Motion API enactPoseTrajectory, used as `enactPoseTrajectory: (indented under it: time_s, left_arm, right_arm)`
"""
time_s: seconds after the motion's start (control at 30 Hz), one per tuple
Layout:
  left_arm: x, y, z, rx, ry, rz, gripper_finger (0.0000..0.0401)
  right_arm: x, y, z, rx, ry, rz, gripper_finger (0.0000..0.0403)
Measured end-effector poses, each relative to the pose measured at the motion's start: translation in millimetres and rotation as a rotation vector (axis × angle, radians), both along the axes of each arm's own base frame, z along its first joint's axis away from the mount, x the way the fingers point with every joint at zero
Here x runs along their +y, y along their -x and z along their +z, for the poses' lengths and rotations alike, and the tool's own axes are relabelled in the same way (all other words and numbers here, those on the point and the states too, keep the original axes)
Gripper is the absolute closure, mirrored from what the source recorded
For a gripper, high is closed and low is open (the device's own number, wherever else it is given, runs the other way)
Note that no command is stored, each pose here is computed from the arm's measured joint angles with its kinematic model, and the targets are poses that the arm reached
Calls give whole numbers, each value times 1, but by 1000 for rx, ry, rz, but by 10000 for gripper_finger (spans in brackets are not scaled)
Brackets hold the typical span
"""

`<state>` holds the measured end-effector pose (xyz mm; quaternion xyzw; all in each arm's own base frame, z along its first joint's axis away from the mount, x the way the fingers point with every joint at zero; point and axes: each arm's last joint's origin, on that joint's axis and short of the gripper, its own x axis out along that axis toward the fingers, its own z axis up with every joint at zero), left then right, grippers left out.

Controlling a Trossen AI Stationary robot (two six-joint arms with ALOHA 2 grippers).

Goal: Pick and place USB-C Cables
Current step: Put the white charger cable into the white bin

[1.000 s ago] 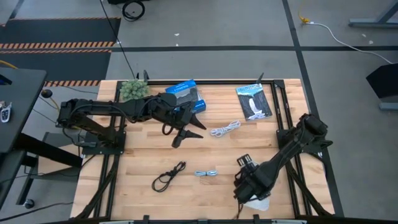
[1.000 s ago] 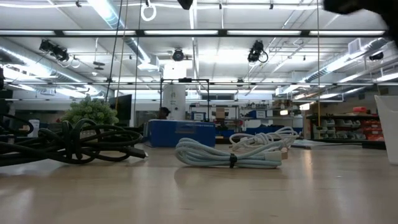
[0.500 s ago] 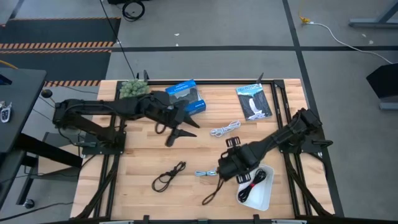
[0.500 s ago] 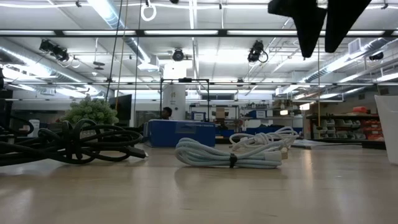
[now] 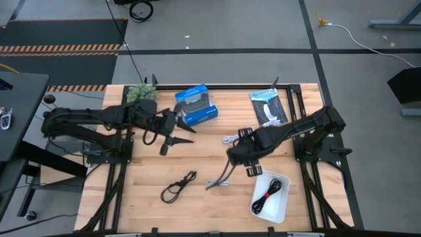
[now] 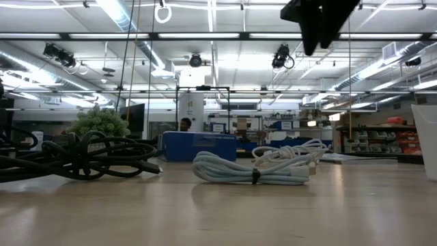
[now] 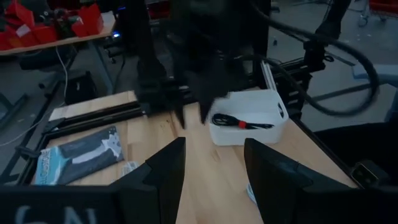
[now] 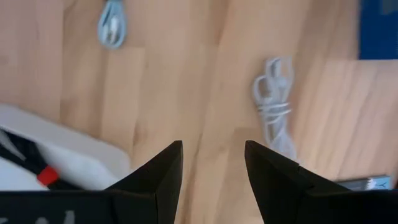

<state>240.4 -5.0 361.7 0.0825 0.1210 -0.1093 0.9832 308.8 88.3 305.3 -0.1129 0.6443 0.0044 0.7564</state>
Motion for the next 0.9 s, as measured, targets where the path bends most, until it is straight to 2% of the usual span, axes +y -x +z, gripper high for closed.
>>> enactPoseTrajectory:
  time_s: [0.27,0.43,0.57,0.7,0.9]
  left_arm:
    - [0,11,-12,31,61,20,229]
    - [0,13,-17,70,116,57,229]
    - [-2,13,-20,105,141,95,229]
    - [-8,15,-25,160,147,113,229]
    - [-19,17,-27,181,129,137,229]
  right_arm:
    - [-40,-7,17,-155,87,-102,221]
    - [-65,-13,14,-129,69,-110,221]
    - [-85,-16,2,-116,22,-105,221]
    - [-101,-15,-16,-79,31,-100,218]
    - [-115,-14,-51,-60,44,-68,189]
